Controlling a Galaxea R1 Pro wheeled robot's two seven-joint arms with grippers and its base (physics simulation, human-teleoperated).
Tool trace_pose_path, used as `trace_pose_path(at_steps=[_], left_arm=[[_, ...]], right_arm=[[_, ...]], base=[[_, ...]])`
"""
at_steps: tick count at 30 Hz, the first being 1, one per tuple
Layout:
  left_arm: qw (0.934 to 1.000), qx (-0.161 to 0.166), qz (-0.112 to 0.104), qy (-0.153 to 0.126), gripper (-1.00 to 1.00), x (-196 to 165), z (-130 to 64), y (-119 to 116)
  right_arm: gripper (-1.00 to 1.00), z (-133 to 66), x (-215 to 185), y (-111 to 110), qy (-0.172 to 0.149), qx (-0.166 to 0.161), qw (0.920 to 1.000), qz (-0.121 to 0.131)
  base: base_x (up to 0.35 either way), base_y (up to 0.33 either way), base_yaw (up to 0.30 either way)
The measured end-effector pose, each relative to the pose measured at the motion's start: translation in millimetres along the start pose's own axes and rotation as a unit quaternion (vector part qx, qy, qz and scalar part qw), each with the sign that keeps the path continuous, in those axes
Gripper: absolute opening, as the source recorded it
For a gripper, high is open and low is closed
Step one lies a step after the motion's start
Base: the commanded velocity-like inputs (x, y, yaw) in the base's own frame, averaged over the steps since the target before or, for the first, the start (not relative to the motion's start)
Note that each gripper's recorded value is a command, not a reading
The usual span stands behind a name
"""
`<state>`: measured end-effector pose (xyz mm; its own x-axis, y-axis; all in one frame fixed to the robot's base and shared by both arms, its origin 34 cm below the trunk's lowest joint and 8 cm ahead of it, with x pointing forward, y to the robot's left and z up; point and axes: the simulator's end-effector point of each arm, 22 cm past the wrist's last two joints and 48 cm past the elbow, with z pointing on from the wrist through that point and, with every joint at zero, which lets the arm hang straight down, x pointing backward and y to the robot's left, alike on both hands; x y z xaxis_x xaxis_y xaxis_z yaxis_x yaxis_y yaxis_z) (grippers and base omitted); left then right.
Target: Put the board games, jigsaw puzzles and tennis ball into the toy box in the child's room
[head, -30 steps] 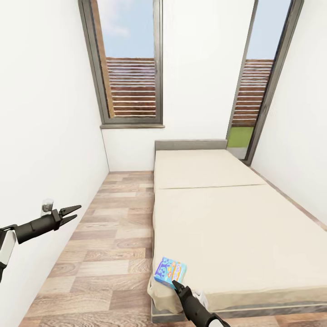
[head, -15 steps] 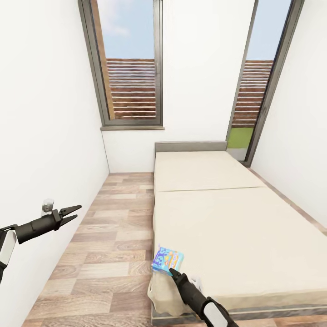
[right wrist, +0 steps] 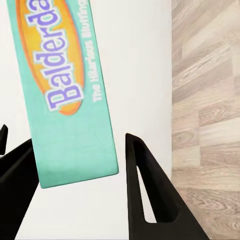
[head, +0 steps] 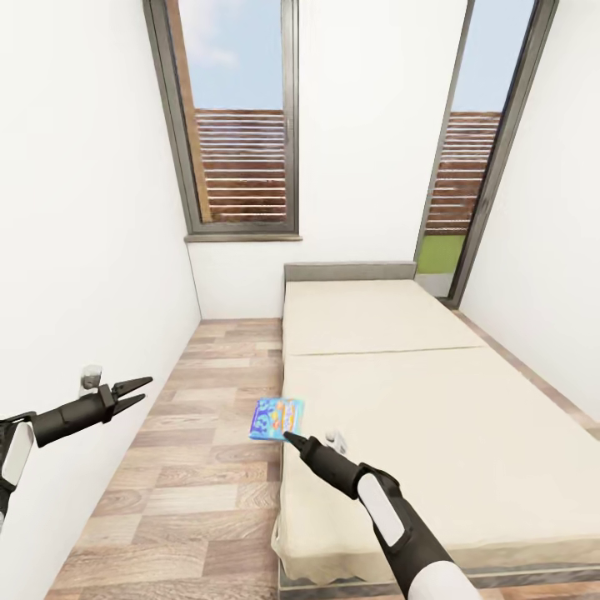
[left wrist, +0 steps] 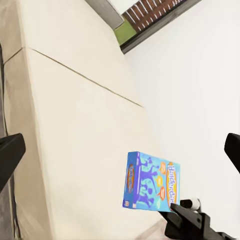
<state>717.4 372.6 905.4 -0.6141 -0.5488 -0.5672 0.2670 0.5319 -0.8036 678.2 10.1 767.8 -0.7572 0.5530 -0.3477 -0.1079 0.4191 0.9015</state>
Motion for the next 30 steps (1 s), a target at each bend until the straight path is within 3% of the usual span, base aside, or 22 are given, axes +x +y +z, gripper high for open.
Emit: trace_pose_path(at_steps=[5,9,12,30], left_arm=[[0.9998,-0.001,0.005,0.018,1.0,4.2,6.2,-8.5],[0.9998,-0.001,0.006,0.021,1.0,1.7,6.4,-14.0],[0.9997,0.0,0.005,0.022,1.0,0.0,7.0,-18.4],[0.9997,0.005,0.001,0.024,1.0,-11.9,8.3,-44.2]], right_arm=[[-1.0,-3.3,2.2,20.7,0.016,-0.018,0.9997,0.004],[-1.0,-10.4,-33.4,75.0,-0.016,-0.065,0.9971,-0.036],[-1.0,-14.6,-44.9,93.8,-0.026,-0.077,0.9955,-0.049],[-1.0,-22.6,-57.5,121.7,-0.03,-0.078,0.995,-0.054]], base=[[0.0,0.0,0.0],[0.0,0.0,0.0],[0.0,0.0,0.0],[0.0,0.0,0.0]])
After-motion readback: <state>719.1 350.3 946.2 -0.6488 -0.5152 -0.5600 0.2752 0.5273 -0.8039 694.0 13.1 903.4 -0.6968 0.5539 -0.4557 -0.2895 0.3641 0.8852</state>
